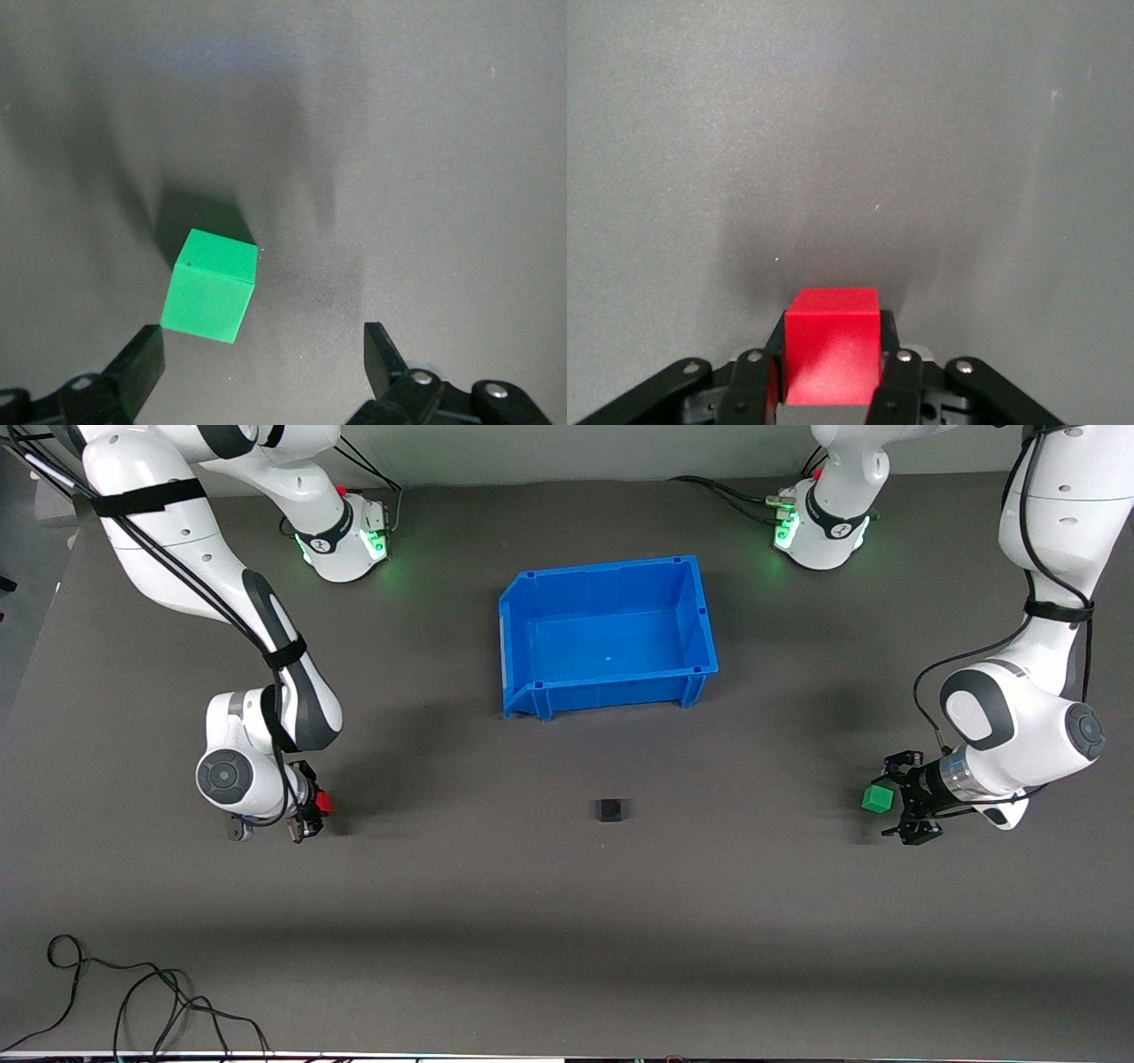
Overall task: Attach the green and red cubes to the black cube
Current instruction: 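Close the right gripper on the red cube while the left gripper grasps green, then carry the red cube with the right gripper toward the black cube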
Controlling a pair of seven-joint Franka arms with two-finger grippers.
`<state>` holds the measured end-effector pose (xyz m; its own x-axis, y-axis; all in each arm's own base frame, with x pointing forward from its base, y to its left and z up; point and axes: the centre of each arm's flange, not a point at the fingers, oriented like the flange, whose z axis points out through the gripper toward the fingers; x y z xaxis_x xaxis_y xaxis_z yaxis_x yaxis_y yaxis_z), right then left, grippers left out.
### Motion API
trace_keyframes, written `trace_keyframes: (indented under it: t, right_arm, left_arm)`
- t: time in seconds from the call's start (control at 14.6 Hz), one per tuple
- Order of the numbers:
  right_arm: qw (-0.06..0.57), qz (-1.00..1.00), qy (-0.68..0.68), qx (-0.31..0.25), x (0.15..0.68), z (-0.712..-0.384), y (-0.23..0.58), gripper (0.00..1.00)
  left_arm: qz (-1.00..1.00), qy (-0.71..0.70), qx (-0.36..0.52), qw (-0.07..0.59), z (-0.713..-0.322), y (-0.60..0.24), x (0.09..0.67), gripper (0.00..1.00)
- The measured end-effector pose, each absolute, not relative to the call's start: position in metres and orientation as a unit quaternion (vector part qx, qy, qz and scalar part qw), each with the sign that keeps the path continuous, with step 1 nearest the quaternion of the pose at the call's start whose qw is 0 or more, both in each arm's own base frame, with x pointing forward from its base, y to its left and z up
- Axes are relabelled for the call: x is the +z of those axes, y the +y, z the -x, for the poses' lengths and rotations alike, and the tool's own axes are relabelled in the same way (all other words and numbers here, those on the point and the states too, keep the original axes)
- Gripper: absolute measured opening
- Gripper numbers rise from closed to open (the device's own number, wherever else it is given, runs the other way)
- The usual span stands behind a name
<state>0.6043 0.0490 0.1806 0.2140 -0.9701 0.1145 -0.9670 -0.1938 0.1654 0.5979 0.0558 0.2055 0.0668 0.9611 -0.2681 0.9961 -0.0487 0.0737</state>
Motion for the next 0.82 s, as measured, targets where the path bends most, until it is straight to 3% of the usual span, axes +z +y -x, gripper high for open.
trace_keyframes:
  t: [0.27, 0.62, 0.82]
  right_arm:
    - [0.105, -0.782, -0.615, -0.012, 0.198, -0.615, 0.073, 0.39]
    - [0.096, -0.791, -0.603, -0.043, 0.268, -0.639, 0.154, 0.39]
    - [0.066, -0.797, -0.599, -0.049, 0.28, -0.637, 0.212, 0.39]
  left_arm:
    - [-0.746, 0.652, -0.074, 0.118, -0.595, 0.064, 0.196, 1.0]
    - [-0.755, 0.64, -0.083, 0.113, -0.59, 0.07, 0.182, 0.97]
    - [-0.756, 0.639, -0.089, 0.113, -0.588, 0.08, 0.181, 0.63]
